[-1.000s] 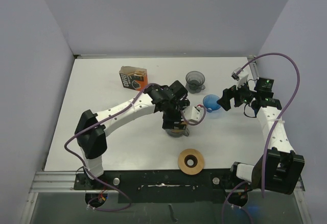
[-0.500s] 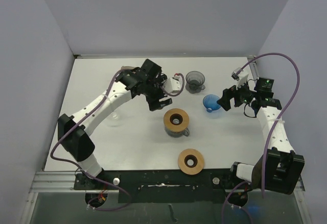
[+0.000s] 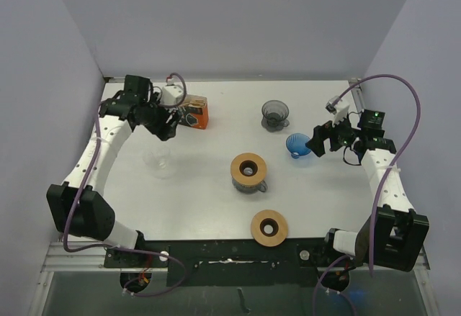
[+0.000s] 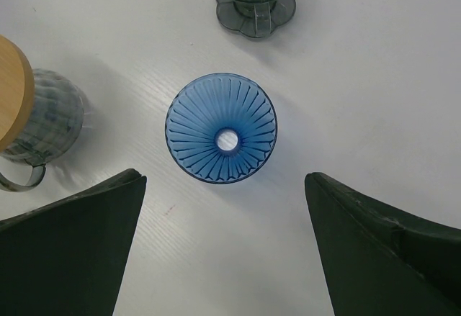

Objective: Place the coffee filter in the dripper
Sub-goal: Pick up the coffee dripper from the center of the board.

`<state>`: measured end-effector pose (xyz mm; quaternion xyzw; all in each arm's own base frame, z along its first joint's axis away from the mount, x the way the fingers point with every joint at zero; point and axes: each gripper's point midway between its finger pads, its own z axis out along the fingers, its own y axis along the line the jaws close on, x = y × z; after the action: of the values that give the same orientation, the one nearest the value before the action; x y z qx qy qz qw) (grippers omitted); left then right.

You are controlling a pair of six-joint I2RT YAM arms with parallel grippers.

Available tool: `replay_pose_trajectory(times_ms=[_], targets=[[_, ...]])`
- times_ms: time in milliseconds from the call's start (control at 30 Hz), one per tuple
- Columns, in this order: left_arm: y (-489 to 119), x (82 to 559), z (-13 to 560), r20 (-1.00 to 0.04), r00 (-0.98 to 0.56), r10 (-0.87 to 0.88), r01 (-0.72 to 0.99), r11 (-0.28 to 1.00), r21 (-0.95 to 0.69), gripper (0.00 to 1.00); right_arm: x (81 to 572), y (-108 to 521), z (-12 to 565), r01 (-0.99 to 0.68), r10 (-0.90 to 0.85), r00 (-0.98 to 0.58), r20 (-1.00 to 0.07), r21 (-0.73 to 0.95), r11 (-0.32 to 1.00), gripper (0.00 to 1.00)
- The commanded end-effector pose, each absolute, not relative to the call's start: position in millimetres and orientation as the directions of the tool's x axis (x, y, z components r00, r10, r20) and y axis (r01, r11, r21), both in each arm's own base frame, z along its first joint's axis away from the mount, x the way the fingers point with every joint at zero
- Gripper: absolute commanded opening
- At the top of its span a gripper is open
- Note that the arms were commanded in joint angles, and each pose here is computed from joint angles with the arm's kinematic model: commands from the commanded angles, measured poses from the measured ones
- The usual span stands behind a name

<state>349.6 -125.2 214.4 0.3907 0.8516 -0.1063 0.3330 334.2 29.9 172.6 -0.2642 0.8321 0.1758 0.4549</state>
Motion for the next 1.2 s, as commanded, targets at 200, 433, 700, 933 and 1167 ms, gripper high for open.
replay_pose_trajectory(times_ms=[200, 433, 700, 933, 1167], targets=[[-12.0, 333.8, 161.7, -0.558, -0.728, 0.399, 0.483, 0.876, -0.005, 0.55, 339.8, 28.6, 176.0, -0.611, -0.293, -0.413, -0.862, 0.024, 0.792, 0.99], [3.6, 341.0, 126.5, -0.508, -0.786, 0.353, 0.447, 0.891, -0.074, 0.52, 338.9, 28.5, 177.5, -0.61, -0.296, -0.408, -0.864, 0.016, 0.792, 0.99], [1.6, 357.3, 97.5, -0.464, -0.827, 0.318, 0.426, 0.893, -0.147, 0.44, 338.7, 28.3, 177.3, -0.61, -0.298, -0.407, -0.863, 0.014, 0.792, 1.0], [-2.6, 360.9, 84.3, -0.435, -0.848, 0.303, 0.418, 0.887, -0.197, 0.3, 338.8, 28.4, 176.8, -0.611, -0.3, -0.407, -0.863, 0.013, 0.792, 1.0], [-5.4, 362.0, 78.0, -0.427, -0.855, 0.296, 0.416, 0.882, -0.221, 0.19, 338.8, 28.2, 176.3, -0.611, -0.304, -0.407, -0.861, 0.01, 0.792, 0.99]])
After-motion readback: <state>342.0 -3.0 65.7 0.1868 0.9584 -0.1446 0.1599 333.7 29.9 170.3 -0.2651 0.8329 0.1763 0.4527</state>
